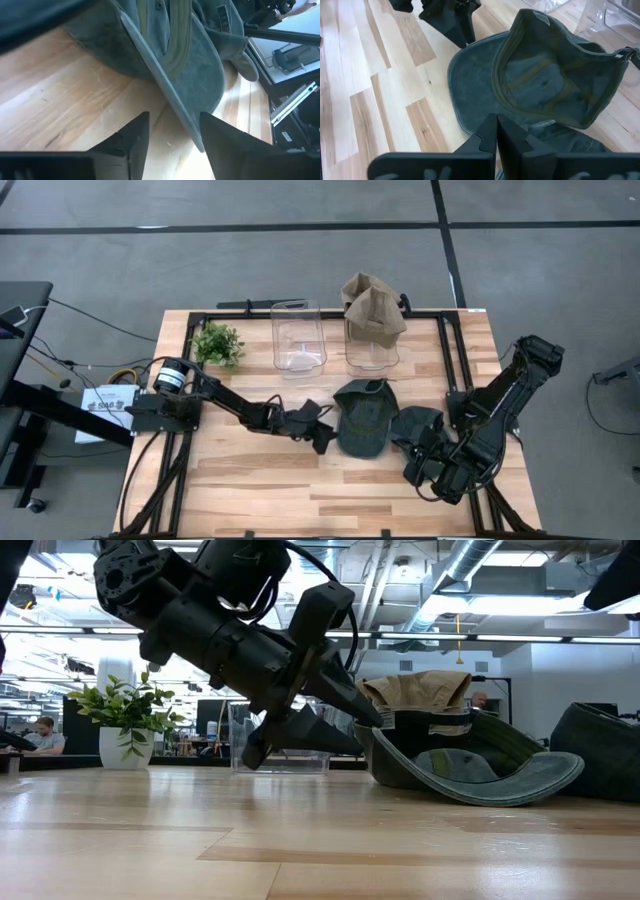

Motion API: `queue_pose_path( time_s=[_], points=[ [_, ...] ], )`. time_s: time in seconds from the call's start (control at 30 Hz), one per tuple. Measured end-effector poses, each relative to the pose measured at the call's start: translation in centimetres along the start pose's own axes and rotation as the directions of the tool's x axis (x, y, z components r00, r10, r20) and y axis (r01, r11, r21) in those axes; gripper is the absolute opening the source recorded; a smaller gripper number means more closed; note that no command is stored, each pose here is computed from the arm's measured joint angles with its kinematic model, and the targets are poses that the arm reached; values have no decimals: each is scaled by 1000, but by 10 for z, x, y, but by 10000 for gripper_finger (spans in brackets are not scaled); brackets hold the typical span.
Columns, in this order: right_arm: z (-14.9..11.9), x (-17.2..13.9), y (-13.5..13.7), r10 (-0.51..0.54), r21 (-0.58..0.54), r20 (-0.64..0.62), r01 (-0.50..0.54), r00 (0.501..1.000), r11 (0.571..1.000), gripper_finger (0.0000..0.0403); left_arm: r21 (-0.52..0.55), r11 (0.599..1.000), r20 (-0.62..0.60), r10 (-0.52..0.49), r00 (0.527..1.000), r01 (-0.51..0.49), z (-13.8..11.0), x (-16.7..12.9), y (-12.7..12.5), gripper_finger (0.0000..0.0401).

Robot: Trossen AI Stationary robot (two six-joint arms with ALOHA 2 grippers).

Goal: Pick & Place hat
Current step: Put the left black cap into the left transparent bin

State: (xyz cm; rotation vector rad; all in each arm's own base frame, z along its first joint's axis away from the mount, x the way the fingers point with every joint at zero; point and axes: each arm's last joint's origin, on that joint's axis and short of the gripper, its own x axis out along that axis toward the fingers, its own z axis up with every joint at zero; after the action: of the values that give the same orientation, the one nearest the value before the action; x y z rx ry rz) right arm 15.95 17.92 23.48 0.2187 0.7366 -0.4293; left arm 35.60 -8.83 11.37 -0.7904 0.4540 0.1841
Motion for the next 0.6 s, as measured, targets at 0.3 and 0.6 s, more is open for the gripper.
queue_pose_path(
  time_s=[0.3, 0.6],
  points=[
    [0, 0, 0, -1, 1, -1, 1, 1000, 1000, 1, -38, 999, 0, 0, 1000, 0, 2, 1, 1, 162],
    [0, 0, 0, -1, 2, -1, 1, 1000, 1000, 1, -46, 999, 13, -27, 1000, 27, 9, 6, -6, 159]
  ],
)
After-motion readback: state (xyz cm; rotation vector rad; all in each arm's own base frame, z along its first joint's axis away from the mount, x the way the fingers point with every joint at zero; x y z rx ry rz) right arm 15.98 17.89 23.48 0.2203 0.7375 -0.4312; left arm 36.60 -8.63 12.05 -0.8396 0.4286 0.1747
